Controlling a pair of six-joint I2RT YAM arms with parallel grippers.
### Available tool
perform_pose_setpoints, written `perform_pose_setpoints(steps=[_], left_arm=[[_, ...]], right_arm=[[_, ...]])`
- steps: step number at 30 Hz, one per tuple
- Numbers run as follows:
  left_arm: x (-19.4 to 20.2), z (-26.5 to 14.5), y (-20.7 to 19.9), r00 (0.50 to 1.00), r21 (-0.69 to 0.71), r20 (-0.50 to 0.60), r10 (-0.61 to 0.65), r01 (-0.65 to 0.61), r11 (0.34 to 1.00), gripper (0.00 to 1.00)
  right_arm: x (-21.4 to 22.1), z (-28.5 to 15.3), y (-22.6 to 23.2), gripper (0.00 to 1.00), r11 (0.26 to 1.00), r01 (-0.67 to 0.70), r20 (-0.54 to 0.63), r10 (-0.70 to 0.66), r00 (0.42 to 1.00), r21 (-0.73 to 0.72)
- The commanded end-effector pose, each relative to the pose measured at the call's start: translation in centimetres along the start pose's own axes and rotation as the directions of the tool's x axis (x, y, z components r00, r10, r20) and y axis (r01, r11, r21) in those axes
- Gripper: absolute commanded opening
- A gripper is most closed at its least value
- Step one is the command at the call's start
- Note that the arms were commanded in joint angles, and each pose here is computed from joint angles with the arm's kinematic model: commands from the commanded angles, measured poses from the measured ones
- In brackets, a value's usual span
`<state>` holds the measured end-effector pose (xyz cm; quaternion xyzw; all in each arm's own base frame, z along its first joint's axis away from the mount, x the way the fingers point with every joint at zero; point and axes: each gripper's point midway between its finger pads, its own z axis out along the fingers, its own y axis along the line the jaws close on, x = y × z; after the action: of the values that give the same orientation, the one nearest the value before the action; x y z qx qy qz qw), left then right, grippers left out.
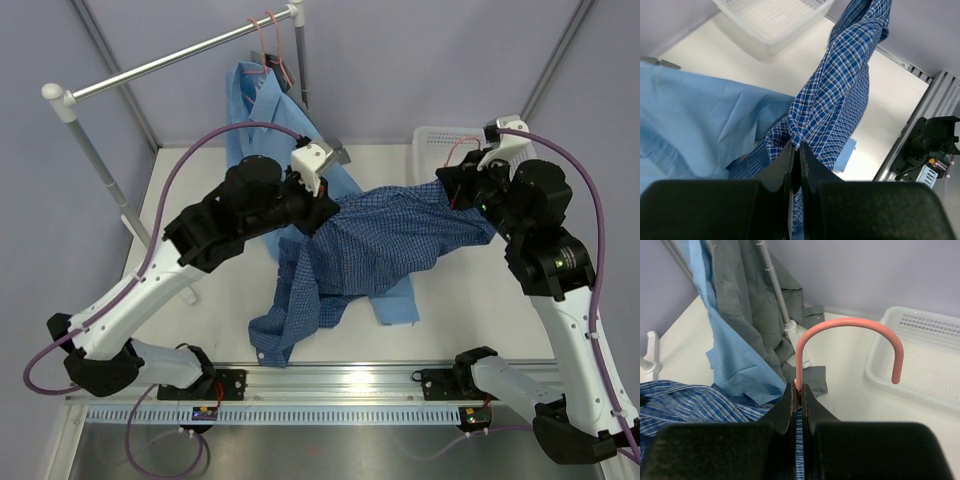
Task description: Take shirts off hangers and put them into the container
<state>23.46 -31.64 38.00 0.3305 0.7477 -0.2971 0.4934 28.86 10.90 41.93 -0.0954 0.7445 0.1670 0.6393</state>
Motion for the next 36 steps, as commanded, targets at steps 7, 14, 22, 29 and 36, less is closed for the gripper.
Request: perform_pose_setpoints(steps=[7,14,22,29,36], left_arm=[[-0.5,-7.1,1.1,0.994,-0.071,0.103,0.024,-0.017,0.997,0.00],[1.2,-8.2,-2.0,0.995,0.098,0.093,-0.046,0.037,0.994,0.00],[-2.2,-9.1,-2.4,0.978,0.104,0.204,-0.039,0.018,0.994,0.00],[-4.3,-8.5,-3.1,0.972,0.140,0.235,-0.022,-0.012,0.990,0.01],[-0.7,-6.1,-2.6,0.989,0.123,0.136,-0.062,0.045,0.991,0.03]], right_arm=[[-5.8,-2.6,-3.7,0.00,0.970,-0.066,0.168,0.026,0.985,0.233],[-8.5,-3.6,-4.1,0.00,0.951,-0.153,0.228,0.092,0.969,0.269],[-5.1,0.3,-4.3,0.00,0.952,-0.143,0.120,0.113,0.986,0.271],[-3.1,2.1,-5.8,0.00,0.920,-0.193,0.111,0.164,0.980,0.341],[-5.8,1.8,-6.3,0.00,0.893,-0.243,0.169,0.191,0.967,0.379]])
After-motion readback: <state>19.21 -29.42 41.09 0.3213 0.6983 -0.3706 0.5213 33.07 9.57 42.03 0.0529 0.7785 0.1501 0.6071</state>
